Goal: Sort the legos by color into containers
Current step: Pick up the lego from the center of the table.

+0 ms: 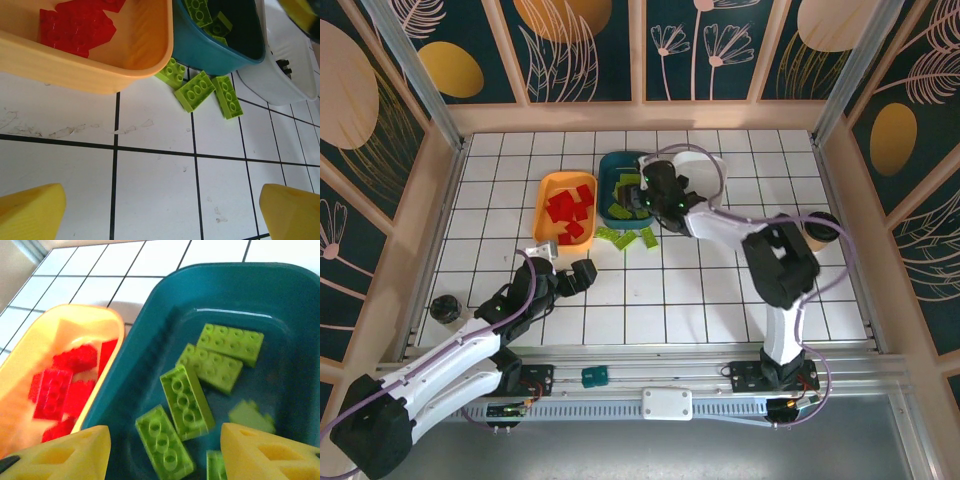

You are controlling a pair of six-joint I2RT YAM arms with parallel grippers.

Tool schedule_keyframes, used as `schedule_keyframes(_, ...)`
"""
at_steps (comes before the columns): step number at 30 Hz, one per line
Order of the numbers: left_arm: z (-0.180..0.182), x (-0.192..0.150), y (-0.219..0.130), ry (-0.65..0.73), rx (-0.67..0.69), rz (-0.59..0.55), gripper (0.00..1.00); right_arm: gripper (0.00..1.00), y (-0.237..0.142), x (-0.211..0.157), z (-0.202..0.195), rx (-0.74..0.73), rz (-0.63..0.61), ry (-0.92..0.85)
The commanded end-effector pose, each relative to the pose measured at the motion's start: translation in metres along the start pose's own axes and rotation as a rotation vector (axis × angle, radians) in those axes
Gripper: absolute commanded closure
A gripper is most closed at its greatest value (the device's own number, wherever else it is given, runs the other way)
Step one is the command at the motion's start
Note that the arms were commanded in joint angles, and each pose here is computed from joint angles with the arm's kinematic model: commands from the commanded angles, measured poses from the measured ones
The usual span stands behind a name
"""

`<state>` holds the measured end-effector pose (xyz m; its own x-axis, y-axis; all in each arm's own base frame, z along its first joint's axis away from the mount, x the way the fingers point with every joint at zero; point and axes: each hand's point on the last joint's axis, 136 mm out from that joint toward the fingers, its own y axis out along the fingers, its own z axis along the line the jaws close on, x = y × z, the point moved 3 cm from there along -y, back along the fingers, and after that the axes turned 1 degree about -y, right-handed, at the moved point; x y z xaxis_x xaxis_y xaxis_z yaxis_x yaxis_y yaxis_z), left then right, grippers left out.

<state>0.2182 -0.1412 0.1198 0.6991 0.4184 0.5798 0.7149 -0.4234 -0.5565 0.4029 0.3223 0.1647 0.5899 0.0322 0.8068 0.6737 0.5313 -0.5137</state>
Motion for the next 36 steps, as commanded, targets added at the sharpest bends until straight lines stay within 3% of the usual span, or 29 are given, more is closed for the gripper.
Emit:
schedule_keyframes(1, -0.008, 0.008, -0.003, -0.006, -0.021, -0.019, 0.01, 0.39, -0.043, -0.002, 0.014, 0.022, -0.069, -0.009)
schedule_keyframes(10, -0.007, 0.003, 0.006, -0.001, -0.01, 0.007, 0.01, 0.36, -0.052, -0.113, -0.018, -0.064, 0.134, 0.001)
schedule_keyframes(15, -0.004, 0.001, 0.007, -0.002, -0.001, 0.011, 0.01, 0.35, -0.036, -0.128, -0.037, -0.165, 0.196, -0.078)
schedule_keyframes(22, -0.001, 0.001, 0.006, -0.007, 0.009, 0.005, 0.01, 0.36, -0.003, -0.133, -0.038, -0.191, 0.249, -0.14)
schedule_keyframes(25, 0.001, 0.0, 0.006, -0.009, 0.013, 0.005, 0.01, 0.45, 0.007, -0.137, -0.043, -0.227, 0.276, -0.165)
schedule_keyframes(31, 0.003, -0.001, 0.006, -0.007, 0.018, 0.004, 0.01, 0.73, -0.001, -0.144, -0.042, -0.203, 0.289, -0.17)
schedule_keyframes(36, 0.003, -0.002, 0.007, -0.003, 0.013, 0.006, 0.01, 0.8, -0.039, -0.144, -0.019, -0.081, 0.243, -0.157)
